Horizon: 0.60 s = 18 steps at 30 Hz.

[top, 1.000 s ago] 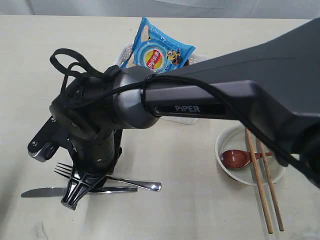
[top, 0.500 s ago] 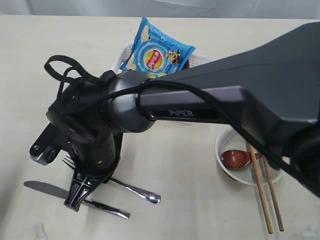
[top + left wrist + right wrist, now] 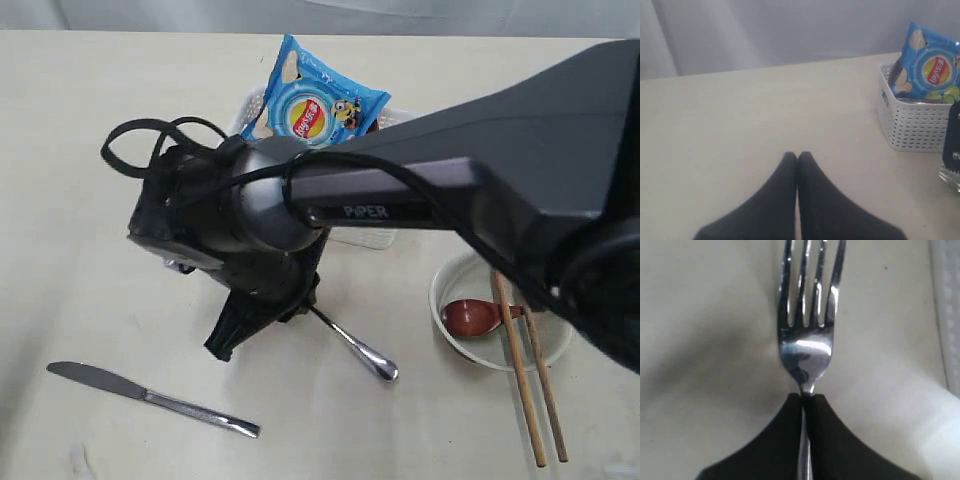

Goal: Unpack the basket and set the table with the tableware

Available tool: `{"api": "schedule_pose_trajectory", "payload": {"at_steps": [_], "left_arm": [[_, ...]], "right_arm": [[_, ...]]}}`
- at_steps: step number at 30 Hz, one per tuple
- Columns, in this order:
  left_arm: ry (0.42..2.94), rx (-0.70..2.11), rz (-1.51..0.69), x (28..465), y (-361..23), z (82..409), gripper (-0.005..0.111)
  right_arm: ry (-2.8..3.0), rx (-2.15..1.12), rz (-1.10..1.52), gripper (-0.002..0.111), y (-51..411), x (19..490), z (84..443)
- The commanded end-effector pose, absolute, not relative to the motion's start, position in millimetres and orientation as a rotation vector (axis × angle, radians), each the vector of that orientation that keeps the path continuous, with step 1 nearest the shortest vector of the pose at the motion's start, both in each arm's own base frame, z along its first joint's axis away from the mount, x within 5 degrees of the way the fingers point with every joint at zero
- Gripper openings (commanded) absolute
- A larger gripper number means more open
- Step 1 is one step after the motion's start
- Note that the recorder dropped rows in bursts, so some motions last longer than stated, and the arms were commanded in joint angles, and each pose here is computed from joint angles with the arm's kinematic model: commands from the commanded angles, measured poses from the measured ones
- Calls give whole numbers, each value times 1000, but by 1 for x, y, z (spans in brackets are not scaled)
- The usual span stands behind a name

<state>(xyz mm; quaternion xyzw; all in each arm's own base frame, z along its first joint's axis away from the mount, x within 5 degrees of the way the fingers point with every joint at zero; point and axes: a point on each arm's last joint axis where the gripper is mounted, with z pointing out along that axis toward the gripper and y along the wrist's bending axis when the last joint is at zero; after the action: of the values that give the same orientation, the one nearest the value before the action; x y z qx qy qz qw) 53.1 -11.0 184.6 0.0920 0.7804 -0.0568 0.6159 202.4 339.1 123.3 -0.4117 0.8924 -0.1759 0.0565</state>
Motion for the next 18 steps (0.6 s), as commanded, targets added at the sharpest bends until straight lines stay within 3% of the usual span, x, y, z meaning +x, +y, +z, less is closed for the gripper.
{"api": "schedule_pose_trajectory", "payload": {"at_steps": [1, 5, 13, 18], "left_arm": [[1793, 213, -138, 53, -11, 184, 0], [1793, 213, -138, 53, -11, 184, 0], [1793, 213, -138, 53, -11, 184, 0], [1793, 213, -138, 53, -11, 184, 0]], "right_arm": [[2791, -1011, -418, 0, 317, 215, 138], [2856, -854, -167, 0, 294, 211, 155], [3042, -546, 195, 0, 264, 214, 145], [3040, -441, 262, 0, 259, 226, 142]]}}
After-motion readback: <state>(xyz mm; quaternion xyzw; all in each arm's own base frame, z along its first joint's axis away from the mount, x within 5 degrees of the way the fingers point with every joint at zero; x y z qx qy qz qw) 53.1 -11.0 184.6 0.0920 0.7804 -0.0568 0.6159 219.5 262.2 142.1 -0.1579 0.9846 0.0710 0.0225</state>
